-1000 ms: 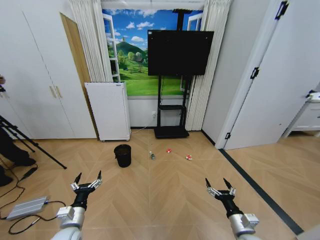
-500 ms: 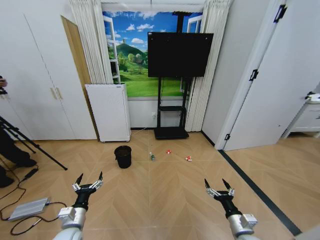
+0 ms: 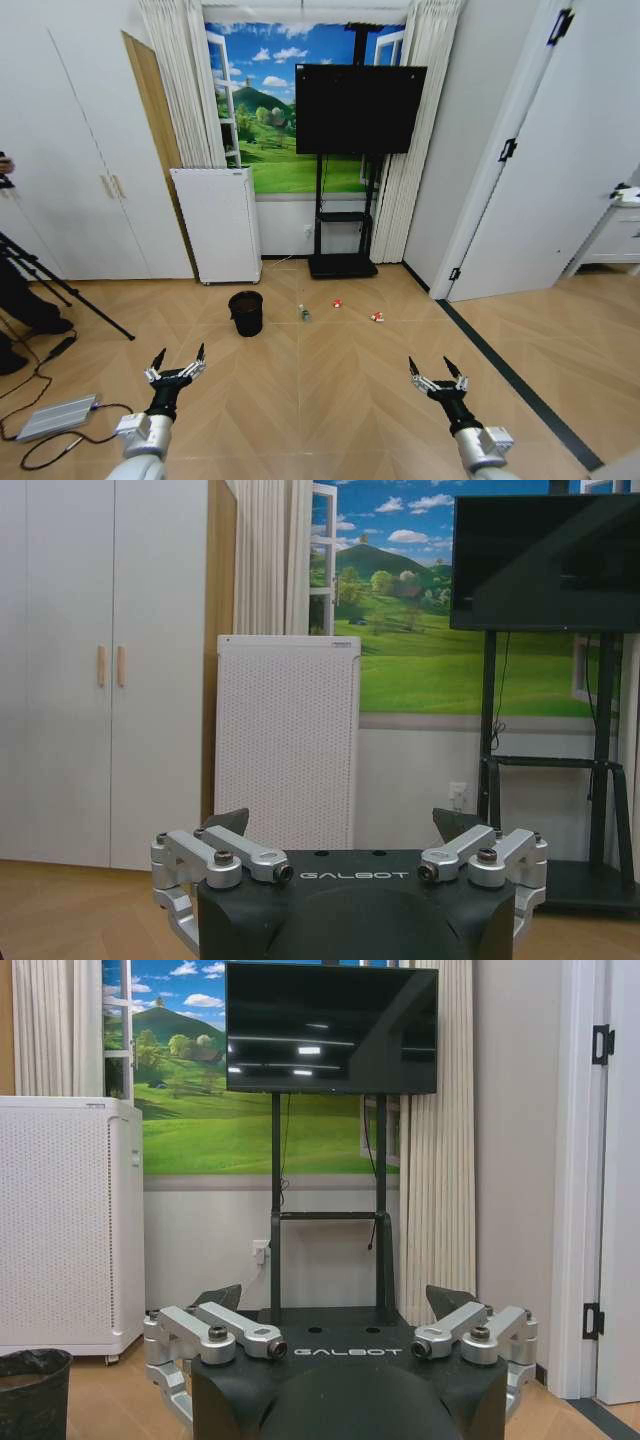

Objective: Pick up the trash bin and place the garbage on the floor into it.

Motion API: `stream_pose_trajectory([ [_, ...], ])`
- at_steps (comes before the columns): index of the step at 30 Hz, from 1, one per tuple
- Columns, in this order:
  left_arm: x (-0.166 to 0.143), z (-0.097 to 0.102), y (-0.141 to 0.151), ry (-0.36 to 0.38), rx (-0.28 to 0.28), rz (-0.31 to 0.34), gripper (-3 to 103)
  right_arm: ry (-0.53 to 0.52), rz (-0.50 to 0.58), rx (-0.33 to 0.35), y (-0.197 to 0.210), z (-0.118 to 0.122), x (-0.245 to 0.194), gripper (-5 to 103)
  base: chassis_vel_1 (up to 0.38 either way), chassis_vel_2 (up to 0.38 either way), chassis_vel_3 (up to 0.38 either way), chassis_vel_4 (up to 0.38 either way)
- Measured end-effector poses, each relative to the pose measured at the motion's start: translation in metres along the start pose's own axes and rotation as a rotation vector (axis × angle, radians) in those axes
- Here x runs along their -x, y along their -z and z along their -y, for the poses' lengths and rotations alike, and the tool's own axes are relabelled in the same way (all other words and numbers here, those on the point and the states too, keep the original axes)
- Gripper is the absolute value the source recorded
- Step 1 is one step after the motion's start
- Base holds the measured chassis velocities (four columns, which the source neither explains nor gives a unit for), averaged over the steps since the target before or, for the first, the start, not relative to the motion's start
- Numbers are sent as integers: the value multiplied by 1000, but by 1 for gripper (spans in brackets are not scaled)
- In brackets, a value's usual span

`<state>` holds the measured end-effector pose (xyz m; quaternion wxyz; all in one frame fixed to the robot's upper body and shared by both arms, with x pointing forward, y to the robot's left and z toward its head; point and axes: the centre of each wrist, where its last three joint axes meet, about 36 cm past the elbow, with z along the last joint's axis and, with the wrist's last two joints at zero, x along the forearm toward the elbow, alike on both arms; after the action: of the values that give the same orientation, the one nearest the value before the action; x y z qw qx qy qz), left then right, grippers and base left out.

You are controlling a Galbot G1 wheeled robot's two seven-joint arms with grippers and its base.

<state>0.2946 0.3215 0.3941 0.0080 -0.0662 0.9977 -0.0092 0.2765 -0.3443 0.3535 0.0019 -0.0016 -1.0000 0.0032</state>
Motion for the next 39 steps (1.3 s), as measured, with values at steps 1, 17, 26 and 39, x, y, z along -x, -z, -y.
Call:
stream_pose_trajectory([
  [1,0,0,0,1,1,0,100,-1,-1,0,0,0,0,100,0,0,0,0],
  [17,0,0,-4,4,-2,37,100,-42,-30,-74,-6,7,-2,100,0,0,0,0],
  [26,0,0,-4,3,-1,39,100,-67,-40,-63,-7,9,-2,100,-32,23,30,-28],
  [39,-1,-1,-4,5,2,46,100,-50,-30,-55,-7,10,-2,100,-174,184,180,-185],
])
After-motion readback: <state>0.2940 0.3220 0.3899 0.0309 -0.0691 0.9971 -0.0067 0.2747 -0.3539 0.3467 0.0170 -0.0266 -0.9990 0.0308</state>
